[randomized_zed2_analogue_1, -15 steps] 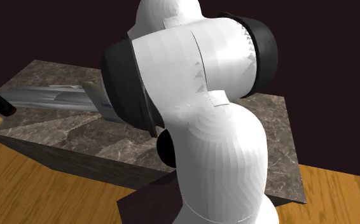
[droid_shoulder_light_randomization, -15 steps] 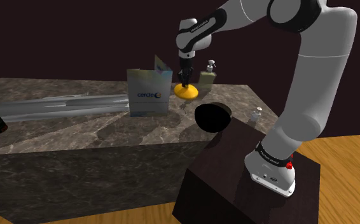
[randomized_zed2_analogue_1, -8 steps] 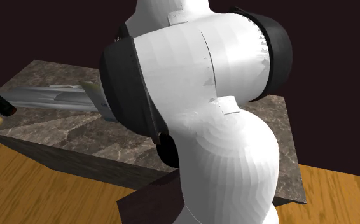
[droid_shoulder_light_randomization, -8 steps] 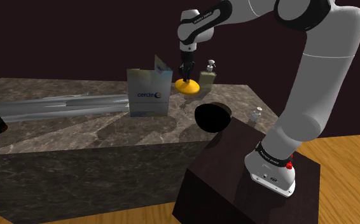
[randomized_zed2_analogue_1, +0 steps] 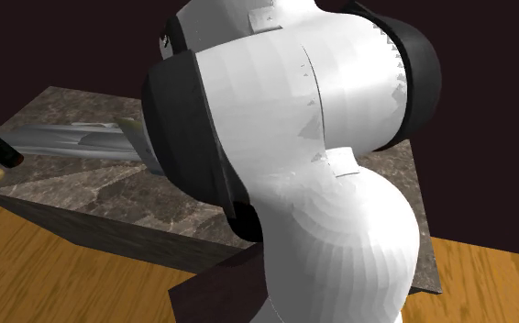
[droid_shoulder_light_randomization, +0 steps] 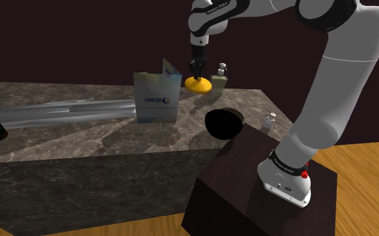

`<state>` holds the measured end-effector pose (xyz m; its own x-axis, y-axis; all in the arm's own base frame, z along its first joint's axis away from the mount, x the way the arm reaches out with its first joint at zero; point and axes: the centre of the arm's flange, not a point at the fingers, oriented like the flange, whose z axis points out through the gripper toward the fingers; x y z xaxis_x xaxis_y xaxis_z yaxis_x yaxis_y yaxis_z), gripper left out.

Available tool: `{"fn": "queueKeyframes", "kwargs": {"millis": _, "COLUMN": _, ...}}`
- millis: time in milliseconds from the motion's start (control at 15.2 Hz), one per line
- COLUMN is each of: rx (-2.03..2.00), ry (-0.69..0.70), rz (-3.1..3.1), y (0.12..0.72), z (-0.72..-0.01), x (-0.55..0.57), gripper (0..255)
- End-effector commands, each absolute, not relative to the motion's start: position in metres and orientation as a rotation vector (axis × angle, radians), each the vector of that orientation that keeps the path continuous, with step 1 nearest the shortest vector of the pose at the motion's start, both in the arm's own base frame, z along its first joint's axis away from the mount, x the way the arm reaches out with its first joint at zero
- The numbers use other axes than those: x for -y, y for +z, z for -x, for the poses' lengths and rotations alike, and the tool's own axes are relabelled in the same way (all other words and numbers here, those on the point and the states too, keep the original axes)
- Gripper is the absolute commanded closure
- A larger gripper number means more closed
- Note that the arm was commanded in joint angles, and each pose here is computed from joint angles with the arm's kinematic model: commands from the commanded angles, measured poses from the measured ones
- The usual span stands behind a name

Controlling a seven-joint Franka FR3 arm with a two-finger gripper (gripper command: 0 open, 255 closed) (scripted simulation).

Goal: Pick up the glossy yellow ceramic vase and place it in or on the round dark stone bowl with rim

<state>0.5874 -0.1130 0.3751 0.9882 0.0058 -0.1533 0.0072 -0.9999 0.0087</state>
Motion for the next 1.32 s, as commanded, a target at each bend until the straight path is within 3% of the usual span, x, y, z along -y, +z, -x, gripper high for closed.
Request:
{"fn": "queueKeyframes", "kwargs": {"millis": 0, "rx": -0.01, "ry": -0.241, "rz": -3.123, "y": 0.382, "z": -0.574, "x": 0.11, "gripper": 255}}
{"fn": "queueKeyframes", "kwargs": {"millis": 1056, "rx": -0.01, "ry": -0.241, "rz": -3.123, "y": 0.423, "z": -0.37, "x": 0.072, "gripper": 255}}
{"fn": "queueKeyframes", "kwargs": {"millis": 1254, "rx": -0.01, "ry": -0.241, "rz": -3.123, "y": 0.414, "z": -0.36, "x": 0.071, "gripper": 255}}
